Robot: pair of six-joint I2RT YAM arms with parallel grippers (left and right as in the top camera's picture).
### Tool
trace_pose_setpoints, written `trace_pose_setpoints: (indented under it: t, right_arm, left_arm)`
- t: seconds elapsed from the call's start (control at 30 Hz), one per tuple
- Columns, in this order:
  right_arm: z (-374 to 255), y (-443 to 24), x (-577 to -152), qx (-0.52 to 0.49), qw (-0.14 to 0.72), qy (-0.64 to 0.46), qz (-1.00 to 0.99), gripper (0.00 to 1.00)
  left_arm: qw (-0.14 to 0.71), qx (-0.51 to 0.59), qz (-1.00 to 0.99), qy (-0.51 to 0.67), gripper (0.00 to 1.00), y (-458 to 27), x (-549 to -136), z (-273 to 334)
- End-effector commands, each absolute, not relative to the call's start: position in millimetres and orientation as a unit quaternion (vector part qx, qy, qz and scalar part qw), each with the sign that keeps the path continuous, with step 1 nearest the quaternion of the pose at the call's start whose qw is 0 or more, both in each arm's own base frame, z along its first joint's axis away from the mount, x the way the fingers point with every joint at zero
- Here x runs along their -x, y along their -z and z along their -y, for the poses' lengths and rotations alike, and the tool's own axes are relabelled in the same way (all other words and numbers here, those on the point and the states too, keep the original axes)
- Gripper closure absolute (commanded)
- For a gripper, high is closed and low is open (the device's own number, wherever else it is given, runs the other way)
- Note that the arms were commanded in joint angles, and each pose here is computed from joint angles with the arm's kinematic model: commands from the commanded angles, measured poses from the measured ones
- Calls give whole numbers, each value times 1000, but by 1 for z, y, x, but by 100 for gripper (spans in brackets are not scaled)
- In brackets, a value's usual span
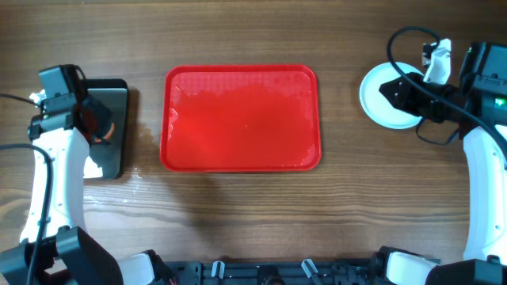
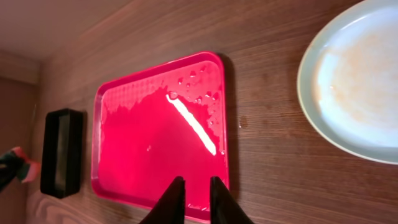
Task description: Clean dirty plates on tray and stack at the side
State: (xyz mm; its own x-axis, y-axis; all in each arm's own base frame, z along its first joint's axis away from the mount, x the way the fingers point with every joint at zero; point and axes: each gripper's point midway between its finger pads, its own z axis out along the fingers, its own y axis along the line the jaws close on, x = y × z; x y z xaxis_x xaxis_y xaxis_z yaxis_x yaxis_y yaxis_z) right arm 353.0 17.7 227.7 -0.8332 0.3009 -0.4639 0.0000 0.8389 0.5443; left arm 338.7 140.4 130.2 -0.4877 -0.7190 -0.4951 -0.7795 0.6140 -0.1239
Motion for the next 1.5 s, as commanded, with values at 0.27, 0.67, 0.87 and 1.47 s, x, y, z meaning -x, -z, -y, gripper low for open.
trace_pose_setpoints:
  t: [0.27, 0.67, 0.87, 1.47]
  right_arm:
    - [-60, -233, -344, -18, 264, -293, -919, 76]
    - [-71, -332, -152, 64, 427, -212, -876, 0]
    - [-76, -328, -93, 69, 454, -210, -863, 0]
    - [-52, -343, -105, 62, 535, -129, -833, 0]
  left_arm:
    - [240, 437, -866, 41, 34, -126, -345, -118]
    - [173, 300, -885, 310, 0, -194, -306, 32]
    - [171, 295, -887, 312, 0, -194, -306, 36]
    - [171, 296, -887, 312, 0, -194, -306, 36]
